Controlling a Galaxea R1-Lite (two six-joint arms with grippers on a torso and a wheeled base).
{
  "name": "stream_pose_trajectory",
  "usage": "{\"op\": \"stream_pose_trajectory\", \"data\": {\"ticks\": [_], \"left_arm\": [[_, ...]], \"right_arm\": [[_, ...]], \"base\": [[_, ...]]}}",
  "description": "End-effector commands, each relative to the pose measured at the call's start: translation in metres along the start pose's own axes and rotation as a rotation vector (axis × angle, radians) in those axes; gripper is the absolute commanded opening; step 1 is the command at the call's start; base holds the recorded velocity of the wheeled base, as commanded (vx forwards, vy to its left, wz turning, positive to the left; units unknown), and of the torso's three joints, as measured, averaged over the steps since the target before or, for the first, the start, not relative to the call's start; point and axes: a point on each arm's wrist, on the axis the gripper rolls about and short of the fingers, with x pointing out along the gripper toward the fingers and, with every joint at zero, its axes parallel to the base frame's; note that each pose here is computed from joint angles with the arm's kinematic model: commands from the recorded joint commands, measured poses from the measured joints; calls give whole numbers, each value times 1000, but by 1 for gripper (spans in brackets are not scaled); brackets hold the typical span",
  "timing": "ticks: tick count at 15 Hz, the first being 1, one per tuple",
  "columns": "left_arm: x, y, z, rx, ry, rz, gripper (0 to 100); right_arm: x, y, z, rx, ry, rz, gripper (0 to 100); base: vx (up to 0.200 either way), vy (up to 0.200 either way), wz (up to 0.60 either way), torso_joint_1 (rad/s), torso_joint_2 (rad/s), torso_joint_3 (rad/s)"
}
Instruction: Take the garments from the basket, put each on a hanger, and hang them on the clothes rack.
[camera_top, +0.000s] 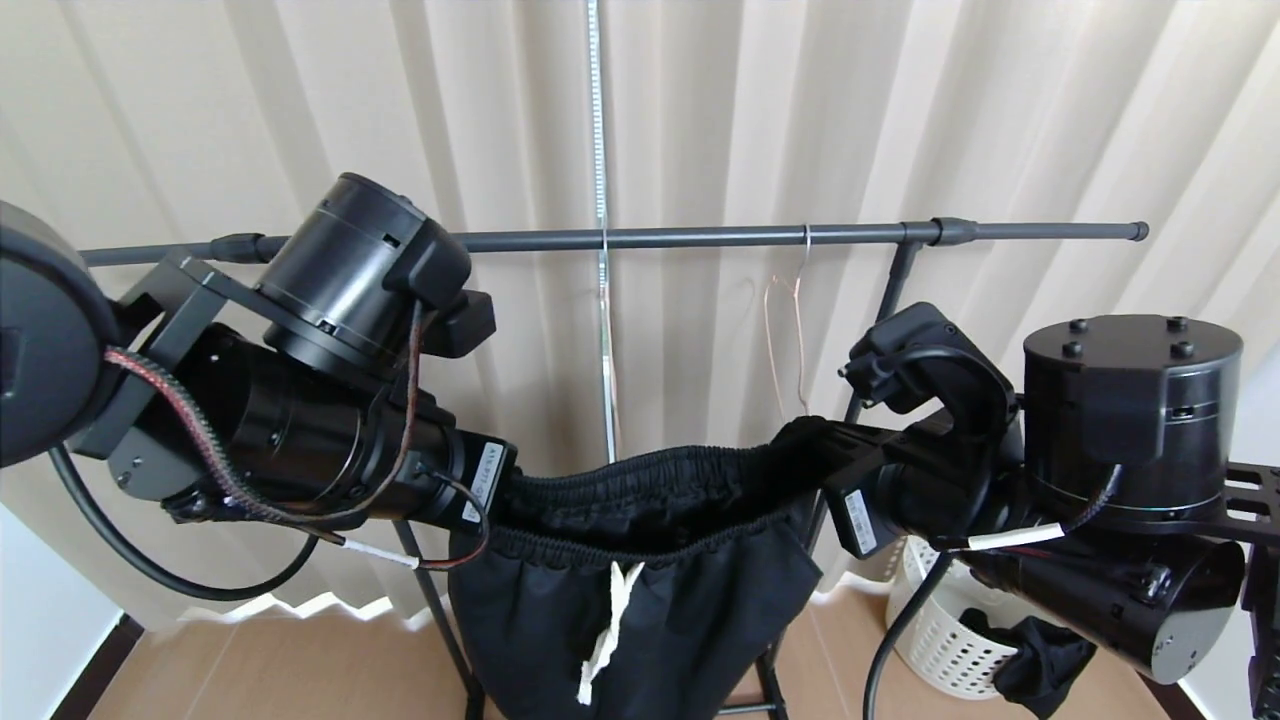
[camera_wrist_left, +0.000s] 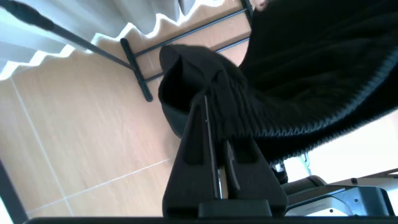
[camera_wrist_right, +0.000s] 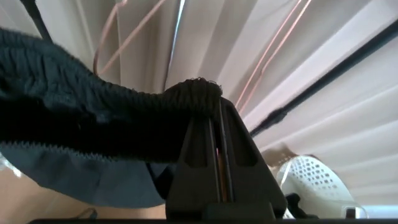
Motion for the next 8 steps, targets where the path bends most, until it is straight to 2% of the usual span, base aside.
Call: {"op": "stream_pose_trajectory", "data": {"ticks": [1, 3, 6, 8], "left_arm": [[8, -9, 10, 16, 13, 3, 0], [9, -9, 12, 15, 29, 9, 0], [8, -6, 11, -24, 37, 18, 0], [3, 3, 9, -38, 50, 34, 0]], "right_arm": [[0, 0, -1, -4, 8, -1, 0], [1, -8, -4, -10, 39, -29, 0], [7, -30, -7, 1, 77, -105, 0], [6, -42, -7, -3, 78, -142, 0]], "base": [[0, 0, 0, 0, 0, 0], [0, 0, 0, 0, 0, 0], [0, 0, 0, 0, 0, 0], [0, 0, 0, 0, 0, 0]]}}
